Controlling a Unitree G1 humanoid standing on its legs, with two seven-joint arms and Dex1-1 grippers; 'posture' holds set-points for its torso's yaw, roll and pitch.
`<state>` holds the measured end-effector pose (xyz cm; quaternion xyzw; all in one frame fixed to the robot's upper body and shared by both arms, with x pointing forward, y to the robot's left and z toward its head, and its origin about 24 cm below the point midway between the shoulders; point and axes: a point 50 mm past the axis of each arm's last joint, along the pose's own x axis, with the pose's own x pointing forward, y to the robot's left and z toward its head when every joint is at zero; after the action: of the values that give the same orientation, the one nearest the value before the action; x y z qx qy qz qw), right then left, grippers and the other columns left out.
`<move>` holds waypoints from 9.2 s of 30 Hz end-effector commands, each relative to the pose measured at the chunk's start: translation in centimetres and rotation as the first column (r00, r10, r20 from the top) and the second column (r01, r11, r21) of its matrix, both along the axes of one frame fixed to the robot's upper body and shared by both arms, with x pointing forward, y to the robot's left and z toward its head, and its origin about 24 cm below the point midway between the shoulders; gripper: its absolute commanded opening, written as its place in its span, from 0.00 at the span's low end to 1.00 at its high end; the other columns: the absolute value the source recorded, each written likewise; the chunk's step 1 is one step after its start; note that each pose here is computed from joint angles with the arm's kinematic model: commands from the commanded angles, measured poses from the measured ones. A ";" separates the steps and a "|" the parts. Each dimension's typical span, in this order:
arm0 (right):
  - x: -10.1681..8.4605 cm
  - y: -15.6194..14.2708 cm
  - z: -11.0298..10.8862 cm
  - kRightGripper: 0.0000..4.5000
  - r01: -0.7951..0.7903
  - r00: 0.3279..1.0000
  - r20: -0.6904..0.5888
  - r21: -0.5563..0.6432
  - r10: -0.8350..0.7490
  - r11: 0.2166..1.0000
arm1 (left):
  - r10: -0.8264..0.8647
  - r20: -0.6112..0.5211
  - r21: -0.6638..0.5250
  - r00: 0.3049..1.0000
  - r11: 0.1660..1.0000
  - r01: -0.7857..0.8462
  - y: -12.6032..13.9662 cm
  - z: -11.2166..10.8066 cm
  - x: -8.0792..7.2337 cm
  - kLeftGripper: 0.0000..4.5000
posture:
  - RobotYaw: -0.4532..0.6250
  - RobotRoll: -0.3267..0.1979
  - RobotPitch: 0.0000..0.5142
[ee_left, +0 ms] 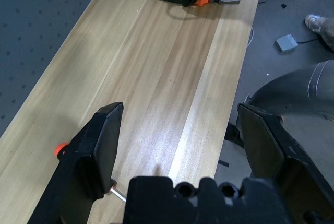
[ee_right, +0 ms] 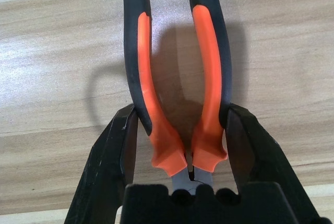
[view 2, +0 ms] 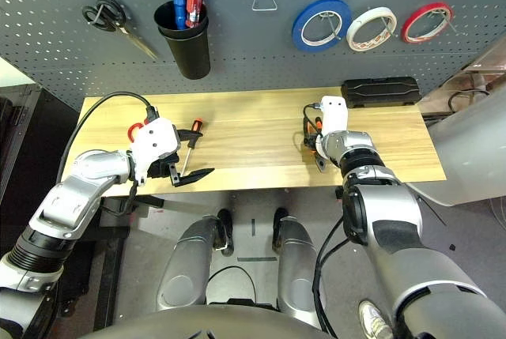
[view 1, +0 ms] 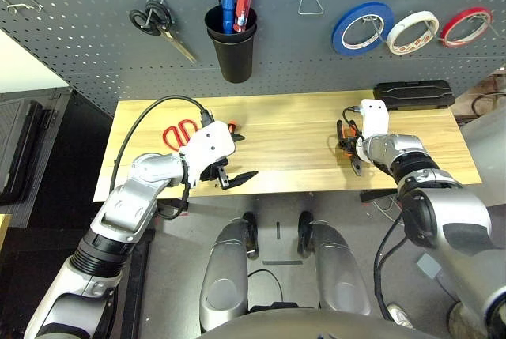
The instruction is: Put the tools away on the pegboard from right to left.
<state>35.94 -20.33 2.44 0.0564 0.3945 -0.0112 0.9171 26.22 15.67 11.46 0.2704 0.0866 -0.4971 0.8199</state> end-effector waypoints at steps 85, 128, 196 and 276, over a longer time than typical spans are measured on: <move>3.0 9.5 22.6 0.59 -0.245 0.094 0.980 -0.150 0.177 0.958 | 0.161 0.257 -0.605 0.953 0.795 0.029 -1.0 8.5 -0.1 1.00 | 0.60 0.62 0.43; -9.1 0.2 5.7 1.00 -0.774 0.313 0.465 -0.381 0.828 0.507 | 0.421 0.069 -0.289 0.904 0.876 -0.386 0.4 -0.6 2.9 1.00 | 0.56 0.62 0.45; -4.6 0.8 4.6 1.00 -0.792 0.273 0.410 -0.418 0.870 0.446 | 0.852 -0.271 -0.320 0.448 0.359 -0.877 -0.5 -1.7 3.3 0.12 | 0.62 0.62 0.46; -8.6 -4.5 15.8 1.00 -0.583 0.057 0.870 -0.369 0.490 0.724 | 0.638 0.235 -0.898 0.733 0.431 -0.088 -6.6 19.3 9.0 0.12 | 0.49 0.62 0.36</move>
<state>27.52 -25.07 18.23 -0.0543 -0.2209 0.3785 0.8972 35.23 9.50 30.48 -0.0779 -0.3295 -0.1655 0.9263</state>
